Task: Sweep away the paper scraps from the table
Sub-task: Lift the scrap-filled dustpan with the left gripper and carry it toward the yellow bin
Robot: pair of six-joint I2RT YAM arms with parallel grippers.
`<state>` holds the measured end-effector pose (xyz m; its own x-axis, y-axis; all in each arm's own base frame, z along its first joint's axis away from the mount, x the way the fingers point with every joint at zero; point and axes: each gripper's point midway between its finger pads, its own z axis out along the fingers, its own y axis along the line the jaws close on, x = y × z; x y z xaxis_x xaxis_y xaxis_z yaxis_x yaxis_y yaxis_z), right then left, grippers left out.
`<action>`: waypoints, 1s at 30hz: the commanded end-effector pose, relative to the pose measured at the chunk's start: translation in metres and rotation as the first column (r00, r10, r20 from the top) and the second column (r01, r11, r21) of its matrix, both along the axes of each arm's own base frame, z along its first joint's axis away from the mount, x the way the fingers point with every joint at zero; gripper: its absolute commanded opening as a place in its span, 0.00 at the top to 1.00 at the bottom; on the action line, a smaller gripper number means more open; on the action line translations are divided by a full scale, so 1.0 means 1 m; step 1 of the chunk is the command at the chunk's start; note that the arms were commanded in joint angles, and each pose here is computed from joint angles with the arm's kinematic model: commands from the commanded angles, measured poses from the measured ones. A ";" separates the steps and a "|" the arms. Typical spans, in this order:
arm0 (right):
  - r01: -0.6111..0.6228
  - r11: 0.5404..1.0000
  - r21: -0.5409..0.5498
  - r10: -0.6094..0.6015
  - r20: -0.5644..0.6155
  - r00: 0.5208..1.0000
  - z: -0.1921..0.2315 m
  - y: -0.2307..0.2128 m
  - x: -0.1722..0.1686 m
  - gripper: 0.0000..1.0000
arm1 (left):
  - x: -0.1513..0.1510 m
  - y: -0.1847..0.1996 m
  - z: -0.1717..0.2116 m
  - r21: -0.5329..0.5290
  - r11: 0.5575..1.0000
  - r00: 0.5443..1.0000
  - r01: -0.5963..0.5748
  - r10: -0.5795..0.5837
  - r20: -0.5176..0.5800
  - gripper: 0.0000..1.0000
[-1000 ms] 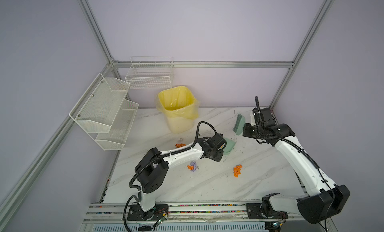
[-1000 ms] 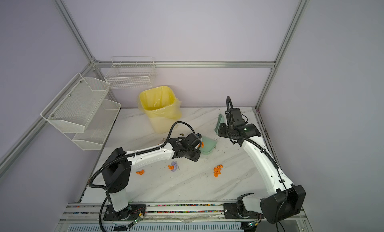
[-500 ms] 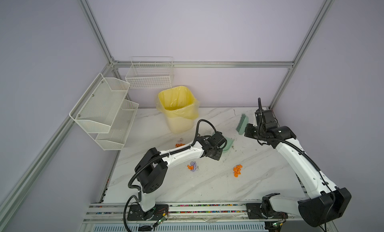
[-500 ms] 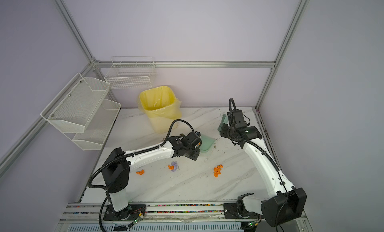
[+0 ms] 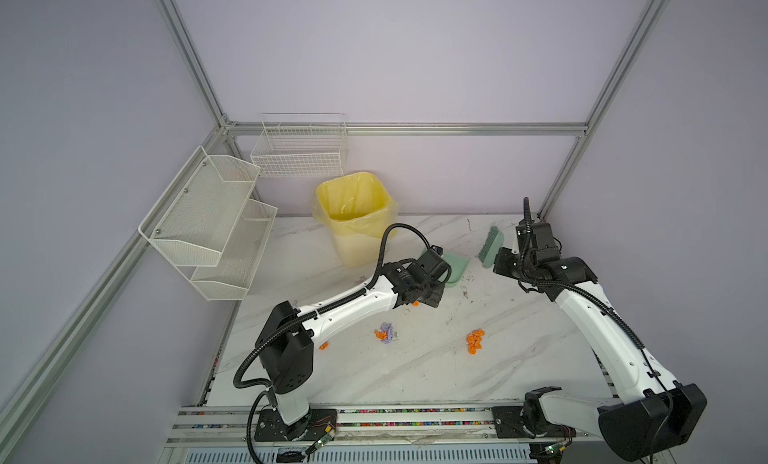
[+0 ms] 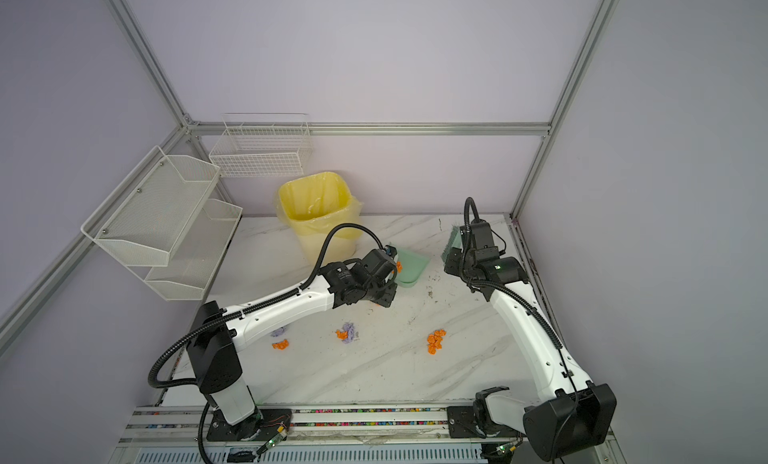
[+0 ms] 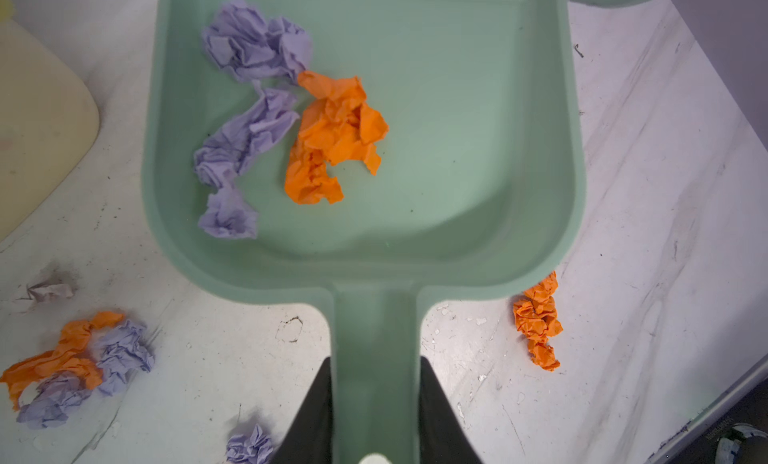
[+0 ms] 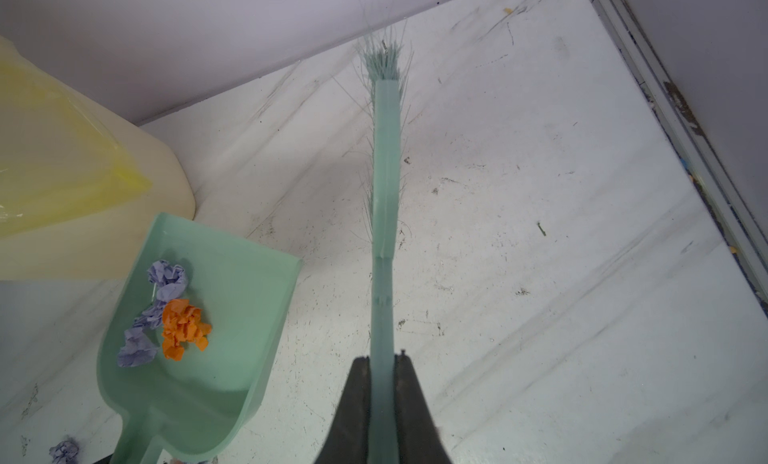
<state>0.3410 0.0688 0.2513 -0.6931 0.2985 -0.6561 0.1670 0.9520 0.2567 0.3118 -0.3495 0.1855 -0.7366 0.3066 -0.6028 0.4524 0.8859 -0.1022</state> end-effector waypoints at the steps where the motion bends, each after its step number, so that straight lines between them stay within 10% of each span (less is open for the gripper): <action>1: 0.019 1.000 0.009 -0.019 0.038 0.999 0.007 -0.004 0.001 1.00 | 0.013 -0.005 0.056 -0.089 0.996 0.996 0.008 0.001 0.093 1.00; 30: -0.022 0.998 0.056 0.021 0.028 0.999 -0.008 0.008 0.008 1.00 | 0.044 0.010 0.122 -0.202 0.979 0.988 -0.022 0.051 0.143 1.00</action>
<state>0.3447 0.0751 0.2409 -0.6967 0.3041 -0.6497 0.1428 0.9463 0.2899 0.3479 -0.3343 0.2459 -0.7193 0.2122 -0.6615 0.4133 0.8961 -0.1619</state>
